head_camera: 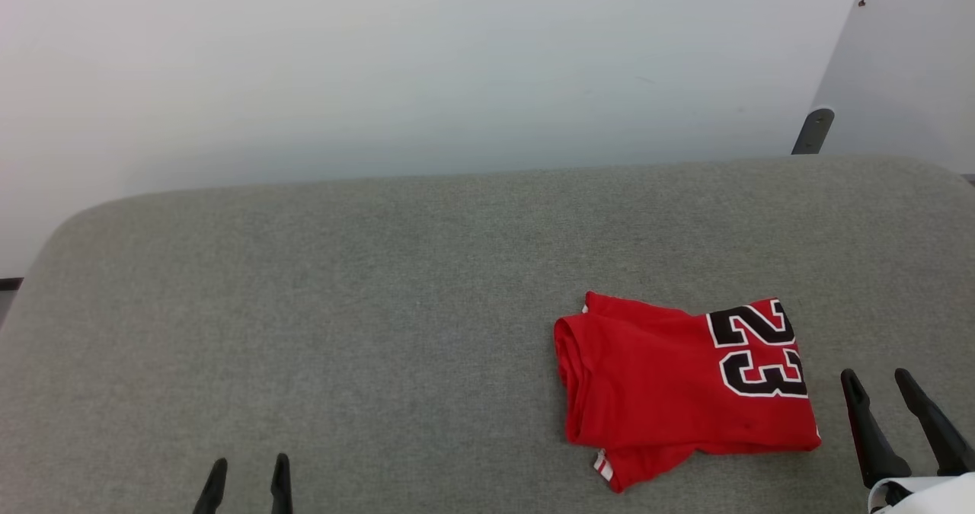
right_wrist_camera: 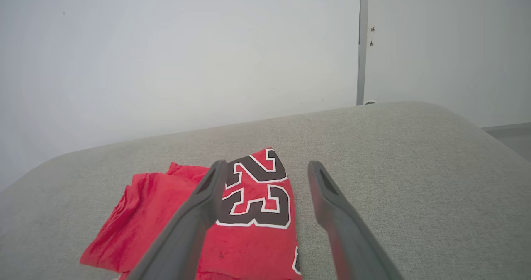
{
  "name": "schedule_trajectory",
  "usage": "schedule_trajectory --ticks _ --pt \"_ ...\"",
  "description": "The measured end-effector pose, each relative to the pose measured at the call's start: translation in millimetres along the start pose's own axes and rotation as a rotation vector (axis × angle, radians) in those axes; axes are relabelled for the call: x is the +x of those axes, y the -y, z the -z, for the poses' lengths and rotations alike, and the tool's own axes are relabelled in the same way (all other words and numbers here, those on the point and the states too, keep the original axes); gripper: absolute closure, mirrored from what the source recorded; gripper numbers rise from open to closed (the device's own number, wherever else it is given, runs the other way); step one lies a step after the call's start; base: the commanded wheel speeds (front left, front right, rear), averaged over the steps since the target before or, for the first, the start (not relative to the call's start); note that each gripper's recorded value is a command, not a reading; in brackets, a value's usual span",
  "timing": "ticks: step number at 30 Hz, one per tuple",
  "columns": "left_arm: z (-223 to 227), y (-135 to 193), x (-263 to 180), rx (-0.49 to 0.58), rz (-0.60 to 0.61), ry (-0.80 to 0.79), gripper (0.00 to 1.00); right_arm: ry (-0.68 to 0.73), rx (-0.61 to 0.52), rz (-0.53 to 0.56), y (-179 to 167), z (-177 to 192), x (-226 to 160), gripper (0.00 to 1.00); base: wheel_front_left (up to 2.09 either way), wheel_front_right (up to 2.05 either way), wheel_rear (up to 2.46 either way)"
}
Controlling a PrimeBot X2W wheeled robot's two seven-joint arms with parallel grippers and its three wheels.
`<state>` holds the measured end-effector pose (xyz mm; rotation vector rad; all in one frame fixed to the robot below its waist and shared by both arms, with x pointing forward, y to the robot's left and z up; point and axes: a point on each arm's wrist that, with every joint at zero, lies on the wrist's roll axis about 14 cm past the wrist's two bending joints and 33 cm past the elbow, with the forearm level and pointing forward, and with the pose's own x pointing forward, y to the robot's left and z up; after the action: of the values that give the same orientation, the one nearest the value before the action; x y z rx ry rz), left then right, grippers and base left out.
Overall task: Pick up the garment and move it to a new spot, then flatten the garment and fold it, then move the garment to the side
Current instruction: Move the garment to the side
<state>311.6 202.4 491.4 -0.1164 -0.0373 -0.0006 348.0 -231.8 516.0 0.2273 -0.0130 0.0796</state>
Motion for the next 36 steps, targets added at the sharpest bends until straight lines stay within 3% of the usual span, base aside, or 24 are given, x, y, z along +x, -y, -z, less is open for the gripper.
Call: schedule_trajectory --ticks 10,15,20,25,31,36 --pt "-2 -1 4 -0.009 -0.009 0.007 0.00 -0.039 -0.071 -0.060 -6 -17 25 0.00 0.00 0.00 0.00" --pt "-1 4 14 -0.016 0.002 0.006 0.00 -0.333 -0.148 -0.064 8 19 32 0.00 0.00 0.00 0.00" --pt "7 11 27 -0.027 0.019 -0.016 0.00 -0.584 -0.076 -0.051 14 52 40 0.00 0.00 0.00 0.00" --pt "12 18 45 -0.036 0.036 -0.026 0.00 -0.719 -0.057 -0.033 22 71 56 0.00 0.00 0.00 0.00" --pt "27 26 66 -0.045 0.059 -0.059 0.00 -0.941 -0.030 -0.077 10 118 58 0.00 0.00 0.00 0.00" --pt "42 30 78 -0.044 0.073 -0.098 0.00 -1.005 -0.046 -0.098 9 135 67 0.00 0.00 0.00 0.00"
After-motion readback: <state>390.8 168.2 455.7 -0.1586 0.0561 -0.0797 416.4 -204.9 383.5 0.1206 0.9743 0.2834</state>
